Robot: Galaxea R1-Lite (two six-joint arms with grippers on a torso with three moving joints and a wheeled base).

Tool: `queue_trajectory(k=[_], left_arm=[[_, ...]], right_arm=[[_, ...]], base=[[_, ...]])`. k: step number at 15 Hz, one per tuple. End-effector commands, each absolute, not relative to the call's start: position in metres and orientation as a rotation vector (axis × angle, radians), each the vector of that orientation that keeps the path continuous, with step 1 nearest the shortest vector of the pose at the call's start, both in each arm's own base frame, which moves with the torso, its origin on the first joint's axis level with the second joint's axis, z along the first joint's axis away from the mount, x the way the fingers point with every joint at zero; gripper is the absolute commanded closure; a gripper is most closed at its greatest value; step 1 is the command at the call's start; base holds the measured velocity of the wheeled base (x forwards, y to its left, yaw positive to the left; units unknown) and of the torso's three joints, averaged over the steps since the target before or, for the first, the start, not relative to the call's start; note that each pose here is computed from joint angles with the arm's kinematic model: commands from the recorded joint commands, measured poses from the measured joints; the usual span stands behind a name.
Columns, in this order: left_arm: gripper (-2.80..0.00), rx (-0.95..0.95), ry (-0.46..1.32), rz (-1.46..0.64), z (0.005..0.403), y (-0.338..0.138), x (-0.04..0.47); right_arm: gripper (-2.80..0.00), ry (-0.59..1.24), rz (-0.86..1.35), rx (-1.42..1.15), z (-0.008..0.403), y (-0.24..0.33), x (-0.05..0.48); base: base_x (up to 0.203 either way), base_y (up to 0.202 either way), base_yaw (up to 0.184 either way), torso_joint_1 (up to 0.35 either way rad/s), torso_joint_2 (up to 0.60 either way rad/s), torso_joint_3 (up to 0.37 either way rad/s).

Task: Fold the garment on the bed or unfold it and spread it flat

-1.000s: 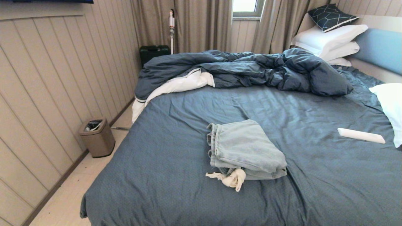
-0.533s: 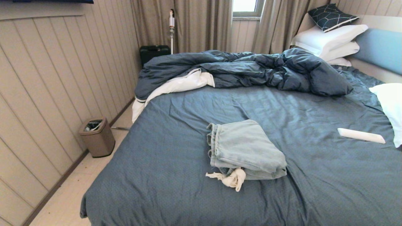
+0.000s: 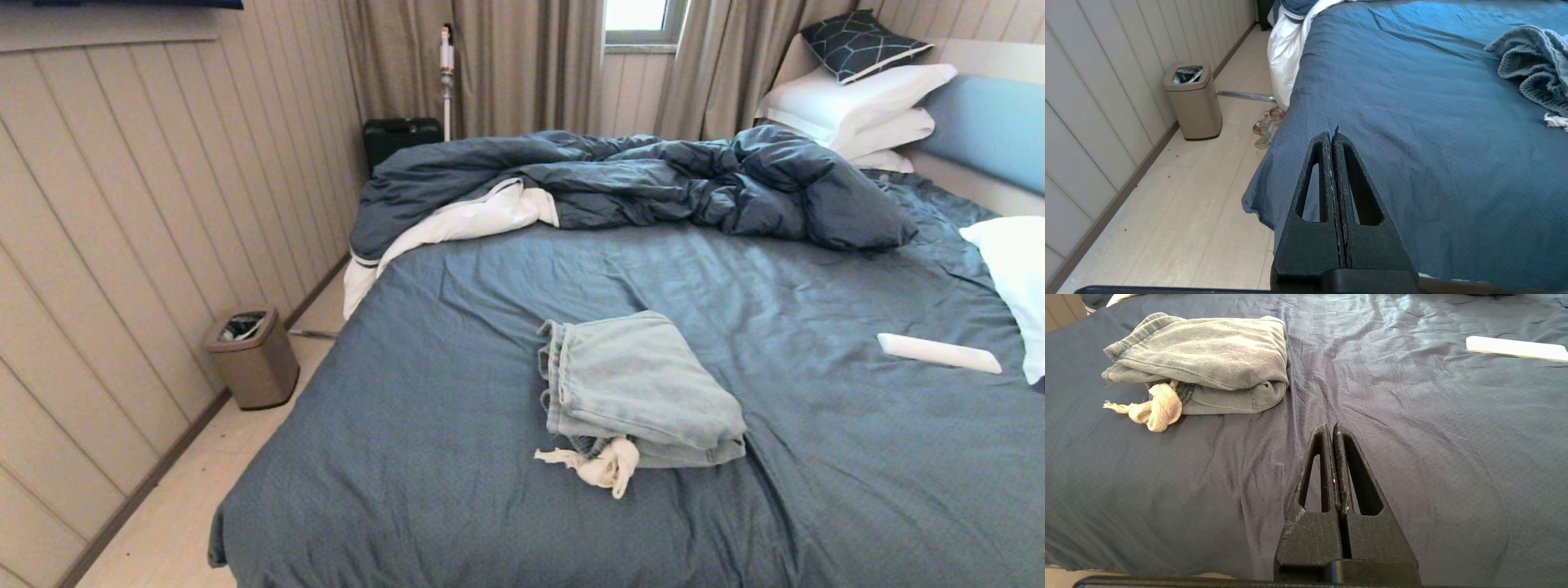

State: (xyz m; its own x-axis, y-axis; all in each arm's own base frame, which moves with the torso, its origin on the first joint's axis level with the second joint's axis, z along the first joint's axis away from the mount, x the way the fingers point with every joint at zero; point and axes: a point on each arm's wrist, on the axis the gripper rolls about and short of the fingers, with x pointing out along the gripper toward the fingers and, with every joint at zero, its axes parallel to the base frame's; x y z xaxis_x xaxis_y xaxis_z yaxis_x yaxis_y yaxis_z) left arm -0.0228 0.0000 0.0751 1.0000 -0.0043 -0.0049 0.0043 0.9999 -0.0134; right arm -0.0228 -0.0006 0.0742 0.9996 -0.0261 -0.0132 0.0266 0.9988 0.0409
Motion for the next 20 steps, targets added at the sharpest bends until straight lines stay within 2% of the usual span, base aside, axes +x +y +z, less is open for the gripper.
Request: queue_trajectory(k=[1, 20], left_arm=[[0.0, -0.014, 0.008, -0.005, 0.0749, 0.0, -0.0227], [0.0, -0.014, 0.005, -0.005, 0.0757, 0.0, -0.0229]], right_arm=[[0.0, 0.013, -0.026, 0.041, 0.0743, -0.0007, -0.0227], [0.0, 0.015, -0.026, 0.041, 0.0743, -0.0007, -0.0226]], base=[[0.0, 0.0, 0.0, 0.0, 0.0, 0.0], [0.0, 0.0, 0.0, 0.0, 0.0, 0.0]])
